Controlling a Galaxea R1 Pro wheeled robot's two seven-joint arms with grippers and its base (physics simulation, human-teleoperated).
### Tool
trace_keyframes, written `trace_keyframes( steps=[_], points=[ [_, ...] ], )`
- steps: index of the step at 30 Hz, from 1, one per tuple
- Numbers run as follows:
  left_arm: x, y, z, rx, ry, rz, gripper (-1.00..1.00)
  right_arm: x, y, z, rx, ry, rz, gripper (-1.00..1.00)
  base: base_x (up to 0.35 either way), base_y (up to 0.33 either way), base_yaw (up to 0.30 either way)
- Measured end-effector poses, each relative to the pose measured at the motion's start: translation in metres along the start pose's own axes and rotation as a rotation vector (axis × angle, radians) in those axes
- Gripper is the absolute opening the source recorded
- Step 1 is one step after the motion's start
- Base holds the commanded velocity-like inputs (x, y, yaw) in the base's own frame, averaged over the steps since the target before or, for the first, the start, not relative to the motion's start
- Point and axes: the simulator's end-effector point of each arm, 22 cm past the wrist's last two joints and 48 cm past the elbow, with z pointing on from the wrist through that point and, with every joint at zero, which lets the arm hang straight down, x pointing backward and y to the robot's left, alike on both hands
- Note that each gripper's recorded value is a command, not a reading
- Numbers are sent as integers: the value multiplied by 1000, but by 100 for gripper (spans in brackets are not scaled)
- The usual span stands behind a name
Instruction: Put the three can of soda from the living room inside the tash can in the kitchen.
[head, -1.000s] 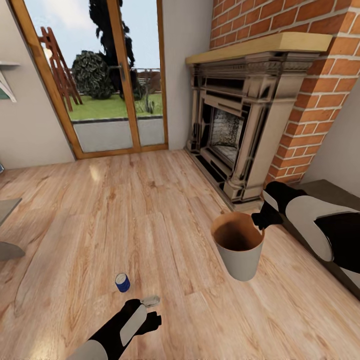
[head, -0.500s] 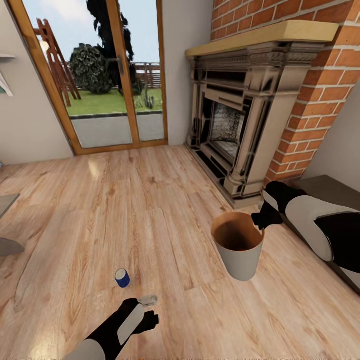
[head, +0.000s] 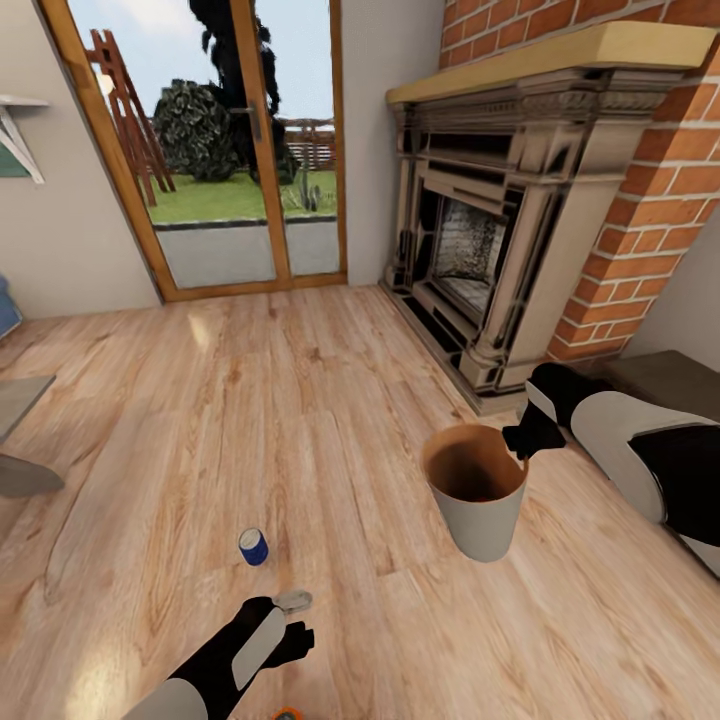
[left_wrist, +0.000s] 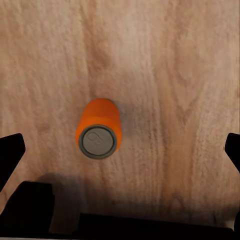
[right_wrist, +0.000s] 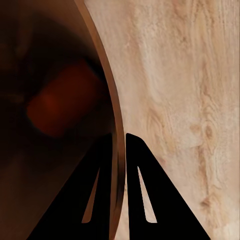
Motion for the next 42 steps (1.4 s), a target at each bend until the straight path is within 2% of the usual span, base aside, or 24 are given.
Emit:
trace_keyframes(
  steps=[32, 42],
  points=[
    [31, 4, 71, -4, 33, 5, 100, 23, 7, 77, 2, 24, -1, -100, 0, 0, 15],
    [38, 5, 93, 0, 34, 5, 100, 30, 4, 98, 33, 27, -19, -100, 0, 0, 0]
  ],
)
